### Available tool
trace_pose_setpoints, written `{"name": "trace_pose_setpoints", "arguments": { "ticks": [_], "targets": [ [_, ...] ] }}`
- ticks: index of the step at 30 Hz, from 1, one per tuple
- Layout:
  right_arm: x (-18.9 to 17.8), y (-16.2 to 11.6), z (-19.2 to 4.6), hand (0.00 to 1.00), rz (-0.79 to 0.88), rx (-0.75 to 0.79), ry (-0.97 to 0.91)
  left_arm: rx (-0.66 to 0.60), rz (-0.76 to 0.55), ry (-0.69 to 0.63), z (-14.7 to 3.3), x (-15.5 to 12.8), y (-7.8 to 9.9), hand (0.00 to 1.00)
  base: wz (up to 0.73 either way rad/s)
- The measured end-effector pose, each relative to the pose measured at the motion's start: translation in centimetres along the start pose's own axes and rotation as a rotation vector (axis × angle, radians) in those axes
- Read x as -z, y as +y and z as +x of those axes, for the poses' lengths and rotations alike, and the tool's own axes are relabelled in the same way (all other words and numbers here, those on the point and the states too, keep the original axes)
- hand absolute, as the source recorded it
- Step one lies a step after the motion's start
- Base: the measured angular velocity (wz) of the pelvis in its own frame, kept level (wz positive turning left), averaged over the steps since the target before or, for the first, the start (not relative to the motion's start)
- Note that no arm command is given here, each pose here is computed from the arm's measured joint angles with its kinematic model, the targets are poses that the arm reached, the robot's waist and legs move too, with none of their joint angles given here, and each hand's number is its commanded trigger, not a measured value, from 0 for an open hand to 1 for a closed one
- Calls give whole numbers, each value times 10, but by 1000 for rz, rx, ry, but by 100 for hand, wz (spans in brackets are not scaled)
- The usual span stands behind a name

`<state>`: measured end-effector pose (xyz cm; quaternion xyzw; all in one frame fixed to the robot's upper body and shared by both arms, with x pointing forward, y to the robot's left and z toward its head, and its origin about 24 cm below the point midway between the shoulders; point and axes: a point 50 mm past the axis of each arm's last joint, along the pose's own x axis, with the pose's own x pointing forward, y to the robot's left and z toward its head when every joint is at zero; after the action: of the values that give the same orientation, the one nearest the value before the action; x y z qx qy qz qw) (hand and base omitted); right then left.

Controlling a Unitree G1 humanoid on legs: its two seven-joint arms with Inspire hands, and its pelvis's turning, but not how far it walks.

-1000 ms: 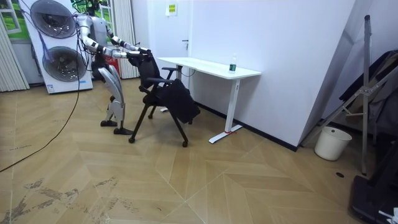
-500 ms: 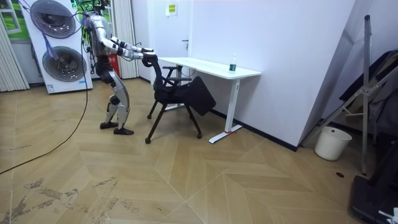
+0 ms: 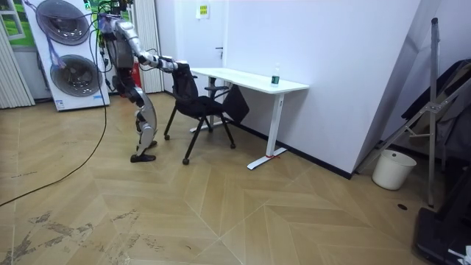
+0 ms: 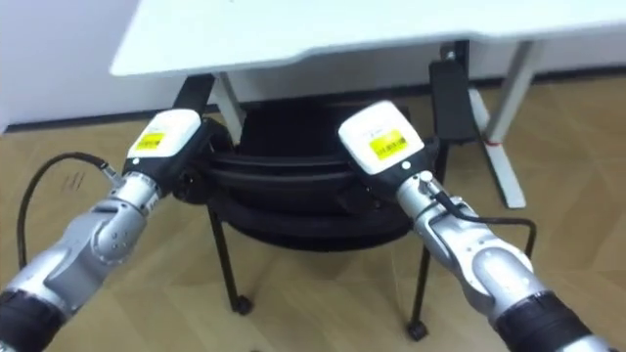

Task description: Push chair

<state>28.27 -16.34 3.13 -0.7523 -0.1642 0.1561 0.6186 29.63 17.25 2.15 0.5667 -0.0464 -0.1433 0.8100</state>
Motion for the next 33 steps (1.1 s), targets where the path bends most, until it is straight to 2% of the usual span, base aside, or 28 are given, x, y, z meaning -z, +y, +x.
{"name": "trace_pose_setpoints", "arguments": {
  "ticks": [12,15,18,20,33],
  "targets": [
    [-8,1,-2,100,35,12,-18,-3,55,-5,-7,-1,12,100,-4],
    [-12,9,-6,100,52,-22,-21,28,62,4,-11,0,6,100,-13],
    [-13,4,-6,100,30,-18,-26,42,14,35,-13,1,2,100,-22],
    [-14,6,-8,100,45,-28,-29,56,32,22,-14,0,4,100,0],
    [-18,10,-12,100,75,50,-11,-34,127,-41,-11,-3,20,100,2]
  ]
}}
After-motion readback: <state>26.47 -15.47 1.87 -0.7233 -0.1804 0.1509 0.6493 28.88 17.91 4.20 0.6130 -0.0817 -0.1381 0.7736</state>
